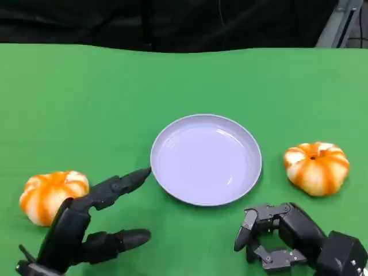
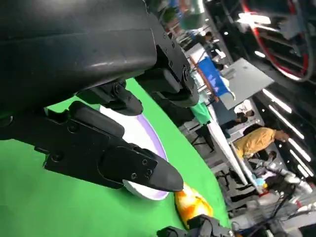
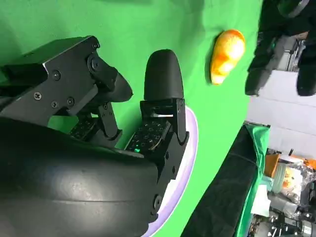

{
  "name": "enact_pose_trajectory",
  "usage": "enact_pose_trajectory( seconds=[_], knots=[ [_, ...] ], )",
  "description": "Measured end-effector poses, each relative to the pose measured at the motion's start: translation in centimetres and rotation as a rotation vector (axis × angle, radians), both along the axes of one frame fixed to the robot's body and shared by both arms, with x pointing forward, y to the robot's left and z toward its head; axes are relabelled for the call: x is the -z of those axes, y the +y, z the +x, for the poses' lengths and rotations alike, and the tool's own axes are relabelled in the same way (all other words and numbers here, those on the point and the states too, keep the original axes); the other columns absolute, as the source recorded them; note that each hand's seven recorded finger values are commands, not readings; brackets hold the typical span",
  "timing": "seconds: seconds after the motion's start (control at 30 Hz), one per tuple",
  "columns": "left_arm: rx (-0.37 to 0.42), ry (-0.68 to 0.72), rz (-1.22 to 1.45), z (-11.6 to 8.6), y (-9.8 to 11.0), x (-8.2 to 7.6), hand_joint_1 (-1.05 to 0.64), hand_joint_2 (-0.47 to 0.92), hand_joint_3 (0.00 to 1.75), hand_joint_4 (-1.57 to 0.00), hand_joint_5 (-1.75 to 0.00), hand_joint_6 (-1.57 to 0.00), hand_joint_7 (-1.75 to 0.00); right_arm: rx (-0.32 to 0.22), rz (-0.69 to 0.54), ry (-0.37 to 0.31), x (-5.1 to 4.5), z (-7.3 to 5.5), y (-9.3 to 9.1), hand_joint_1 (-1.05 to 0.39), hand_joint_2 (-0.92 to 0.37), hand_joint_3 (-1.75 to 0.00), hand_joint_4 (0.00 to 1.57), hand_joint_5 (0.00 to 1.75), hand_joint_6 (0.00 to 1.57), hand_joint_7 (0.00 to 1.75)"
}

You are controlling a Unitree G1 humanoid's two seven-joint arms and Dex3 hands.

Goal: Grasp the bread from the table and place it into the plate.

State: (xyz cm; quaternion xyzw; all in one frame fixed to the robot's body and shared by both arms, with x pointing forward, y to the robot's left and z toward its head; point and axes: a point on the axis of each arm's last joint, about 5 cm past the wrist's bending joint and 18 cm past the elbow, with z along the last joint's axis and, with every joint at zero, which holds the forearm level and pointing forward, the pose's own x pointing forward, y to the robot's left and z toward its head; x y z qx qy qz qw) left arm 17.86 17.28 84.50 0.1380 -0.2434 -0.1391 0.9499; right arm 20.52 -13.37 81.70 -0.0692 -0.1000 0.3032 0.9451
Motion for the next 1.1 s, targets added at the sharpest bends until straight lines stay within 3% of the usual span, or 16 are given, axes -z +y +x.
enact_pose_trajectory(
  seconds=[0.3,0.63,0.77,1.1],
  knots=[
    [-0.202,-0.172,0.276,-0.2,0.7,-0.9,-0.78,0.92,0.09,-0.7,-0.02,-0.8,-0.04,-0.001,0.0,0.0,0.0,0.0,0.0,0.18,-0.58,-1.07,0.99,1.37,0.98,1.04],
    [-0.5,-0.235,0.519,0.2,2.6,-0.8,-0.79,0.92,0.09,-0.68,0.0,-0.74,0.0,-0.001,-0.001,-0.001,0.0,0.0,0.1,0.17,-0.59,-1.06,0.99,1.37,0.98,1.04],
    [-0.545,-0.211,0.559,0.0,3.2,-0.7,-0.79,0.92,0.08,-0.68,0.0,-0.74,0.0,-0.001,-0.001,-0.001,0.0,0.0,0.1,0.17,-0.59,-1.06,0.99,1.37,0.98,1.03],
    [-0.55,-0.207,0.563,0.0,3.1,-0.6,-0.78,0.92,0.09,-0.7,-0.01,-0.71,0.0,-0.001,-0.001,-0.002,0.0,0.0,0.1,0.16,-0.58,-1.07,1.0,1.37,0.99,1.03]
  ],
)
